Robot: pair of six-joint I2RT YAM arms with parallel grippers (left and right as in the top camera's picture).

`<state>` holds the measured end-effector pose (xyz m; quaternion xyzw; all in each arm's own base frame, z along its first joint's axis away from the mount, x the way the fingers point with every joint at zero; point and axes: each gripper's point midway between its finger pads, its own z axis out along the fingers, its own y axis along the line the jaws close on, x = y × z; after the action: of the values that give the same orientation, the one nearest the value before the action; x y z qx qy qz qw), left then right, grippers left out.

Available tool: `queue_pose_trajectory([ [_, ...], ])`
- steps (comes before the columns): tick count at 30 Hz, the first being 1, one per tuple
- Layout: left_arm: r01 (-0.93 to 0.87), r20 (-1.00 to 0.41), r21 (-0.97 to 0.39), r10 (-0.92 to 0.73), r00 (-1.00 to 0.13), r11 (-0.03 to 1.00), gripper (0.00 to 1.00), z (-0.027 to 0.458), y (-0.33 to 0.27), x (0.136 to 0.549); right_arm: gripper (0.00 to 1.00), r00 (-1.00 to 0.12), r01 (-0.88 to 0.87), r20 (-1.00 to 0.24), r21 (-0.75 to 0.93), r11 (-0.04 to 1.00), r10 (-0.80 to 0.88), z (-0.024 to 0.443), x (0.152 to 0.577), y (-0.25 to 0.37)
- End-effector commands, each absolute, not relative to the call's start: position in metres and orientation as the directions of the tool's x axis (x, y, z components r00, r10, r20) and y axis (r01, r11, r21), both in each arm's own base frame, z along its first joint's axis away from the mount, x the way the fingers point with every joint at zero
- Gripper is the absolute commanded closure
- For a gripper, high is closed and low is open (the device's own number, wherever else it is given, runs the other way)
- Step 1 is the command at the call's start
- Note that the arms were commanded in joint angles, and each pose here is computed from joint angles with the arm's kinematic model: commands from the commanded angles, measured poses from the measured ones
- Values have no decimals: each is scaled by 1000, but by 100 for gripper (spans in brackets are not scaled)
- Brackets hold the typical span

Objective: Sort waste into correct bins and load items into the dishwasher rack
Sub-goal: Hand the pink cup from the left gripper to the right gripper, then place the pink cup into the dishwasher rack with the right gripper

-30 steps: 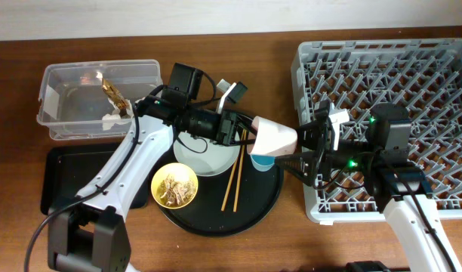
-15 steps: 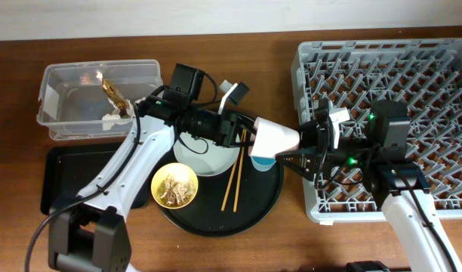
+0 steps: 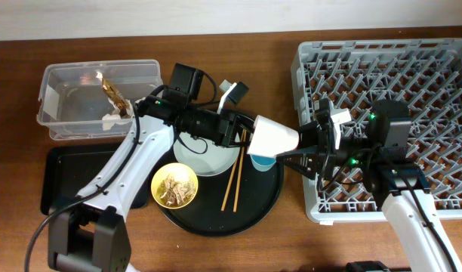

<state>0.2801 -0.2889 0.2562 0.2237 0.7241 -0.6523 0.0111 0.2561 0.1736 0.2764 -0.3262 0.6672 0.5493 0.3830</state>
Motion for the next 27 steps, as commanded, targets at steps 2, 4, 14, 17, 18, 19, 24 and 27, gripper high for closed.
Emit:
queue_pose_trajectory([
  [2, 368, -325, -925, 306, -895, 95, 84, 249, -291, 284, 42, -485, -866, -875, 477, 151, -16, 283, 253, 176],
  [4, 379, -316, -904, 289, -904, 198, 51, 232, -289, 292, 42, -485, -866, -874, 477, 152, -16, 283, 253, 176],
  [14, 236, -237, -686, 95, -967, 688, 26, 172, -195, 339, 44, -656, -682, -755, 591, 430, -2, 240, 280, 161],
  [17, 179, -280, -597, 6, -960, 782, 23, 181, -151, 349, 46, -692, -594, -721, 571, 566, 1, 223, 289, 147],
  [18, 160, -293, -574, -19, -956, 803, 23, 184, -138, 350, 46, -709, -546, -705, 552, 630, 3, 218, 293, 139],
  [19, 141, -300, -550, -37, -953, 824, 23, 186, -128, 350, 48, -732, -474, -682, 516, 713, 6, 213, 297, 126],
  [24, 58, -277, -436, -73, -958, 898, 23, 177, -97, 344, 50, -802, -81, -596, 147, 986, 23, 238, 294, 33],
  [27, 59, -278, -436, -72, -958, 898, 22, 177, -97, 344, 50, -782, 112, -614, 34, 993, 109, 272, 291, -17],
])
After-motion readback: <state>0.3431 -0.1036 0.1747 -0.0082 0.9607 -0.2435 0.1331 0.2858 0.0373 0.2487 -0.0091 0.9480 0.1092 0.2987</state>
